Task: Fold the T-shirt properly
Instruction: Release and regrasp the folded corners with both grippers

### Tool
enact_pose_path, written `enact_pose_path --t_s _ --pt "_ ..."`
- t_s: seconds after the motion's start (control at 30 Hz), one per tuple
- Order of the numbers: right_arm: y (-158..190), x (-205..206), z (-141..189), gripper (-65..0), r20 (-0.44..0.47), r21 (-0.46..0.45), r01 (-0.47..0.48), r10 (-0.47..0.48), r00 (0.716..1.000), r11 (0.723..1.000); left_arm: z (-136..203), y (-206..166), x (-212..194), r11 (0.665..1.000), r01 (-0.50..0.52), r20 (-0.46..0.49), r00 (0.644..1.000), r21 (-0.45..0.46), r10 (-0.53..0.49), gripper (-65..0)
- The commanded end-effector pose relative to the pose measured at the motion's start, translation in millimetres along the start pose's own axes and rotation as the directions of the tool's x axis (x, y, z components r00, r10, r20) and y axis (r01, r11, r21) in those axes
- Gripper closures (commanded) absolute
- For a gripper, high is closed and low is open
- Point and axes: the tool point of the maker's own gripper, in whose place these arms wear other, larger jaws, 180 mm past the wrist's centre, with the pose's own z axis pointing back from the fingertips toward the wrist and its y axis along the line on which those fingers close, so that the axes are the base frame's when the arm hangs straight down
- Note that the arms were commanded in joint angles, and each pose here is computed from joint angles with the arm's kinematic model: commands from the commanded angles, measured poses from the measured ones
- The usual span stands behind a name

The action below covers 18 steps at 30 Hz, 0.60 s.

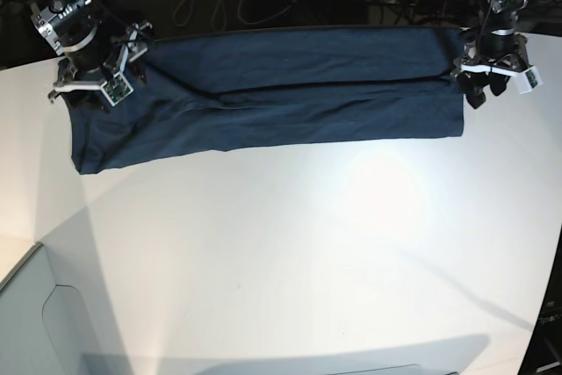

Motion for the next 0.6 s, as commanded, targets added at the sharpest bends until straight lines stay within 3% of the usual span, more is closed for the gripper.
enact_pose_path --t_s 0.0,0.13,0.43,0.5,0.57 --pt "2 -1 4 -41.3 0.004 0.006 -0.007 0.007 1.0 1.0 2 0 11 1.0 0.013 0.037 0.999 -0.006 -0.013 -32.7" --pt "21 -14 8 -41.5 -0.026 0.043 0.03 -0.029 0.999 0.999 -1 -4 18 1.0 0.009 0.058 0.998 -0.014 -0.008 -32.7" --pt "19 -38 -8 -40.7 -0.086 0.061 0.073 -0.068 0.994 0.995 -4 -6 22 1.0 0.007 0.068 0.998 -0.019 -0.006 -32.7" --pt "17 -45 -9 -37.7 -0.101 0.059 0.081 -0.075 0.992 0.995 -3 -6 21 1.0 0.007 0.067 0.998 -0.019 -0.006 -32.7" --pt "16 -45 -12 -29.6 -0.1 0.059 0.086 -0.08 0.992 0.995 -3 -5 20 1.0 0.008 0.062 0.998 -0.017 -0.007 -32.7"
